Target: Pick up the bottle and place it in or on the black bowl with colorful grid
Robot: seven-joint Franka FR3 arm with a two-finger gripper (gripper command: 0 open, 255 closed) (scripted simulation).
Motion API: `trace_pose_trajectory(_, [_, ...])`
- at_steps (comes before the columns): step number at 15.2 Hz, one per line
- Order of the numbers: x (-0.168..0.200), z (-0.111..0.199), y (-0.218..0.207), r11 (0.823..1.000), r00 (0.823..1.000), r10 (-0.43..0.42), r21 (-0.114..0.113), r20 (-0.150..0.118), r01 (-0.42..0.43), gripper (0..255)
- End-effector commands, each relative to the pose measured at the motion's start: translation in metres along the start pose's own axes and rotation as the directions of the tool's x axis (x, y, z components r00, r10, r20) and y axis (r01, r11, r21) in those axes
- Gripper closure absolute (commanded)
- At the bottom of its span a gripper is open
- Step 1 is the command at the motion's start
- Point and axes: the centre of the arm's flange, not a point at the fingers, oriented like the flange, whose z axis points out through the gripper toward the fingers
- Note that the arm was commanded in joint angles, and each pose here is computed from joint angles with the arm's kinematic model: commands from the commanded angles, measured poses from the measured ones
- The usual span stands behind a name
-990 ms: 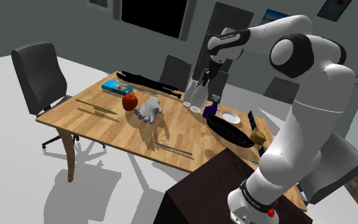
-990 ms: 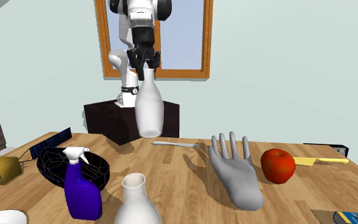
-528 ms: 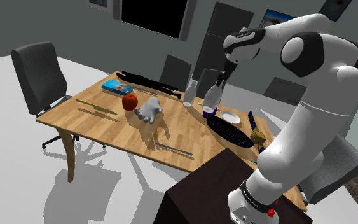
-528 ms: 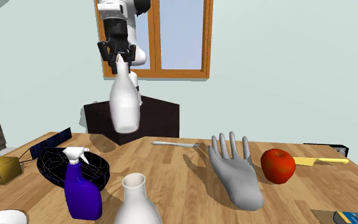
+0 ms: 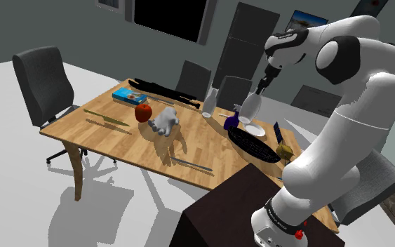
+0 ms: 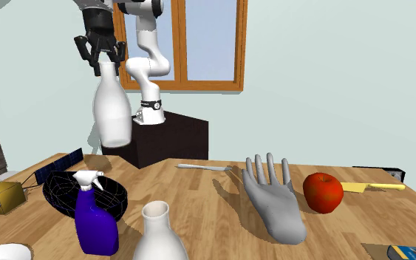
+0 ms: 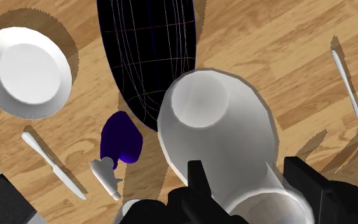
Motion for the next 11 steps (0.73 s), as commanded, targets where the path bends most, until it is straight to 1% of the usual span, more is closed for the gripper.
trace_pose_trajectory(1, [-0.022, -0.007, 0.02, 1.0, 1.0, -0.001, 0.0, 0.0, 0.001, 255])
trace_pose_trajectory(9, [-0.097, -0.039, 0.087, 1.0, 1.0, -0.001, 0.0, 0.0, 0.001, 255])
trace_pose_trajectory(10, [-0.104, -0.041, 0.093, 1.0, 1.0, -0.001, 0.0, 0.0, 0.001, 255])
trace_pose_trajectory(11, [-0.104, -0.036, 0.093, 1.0, 1.0, -0.001, 0.0, 0.0, 0.001, 255])
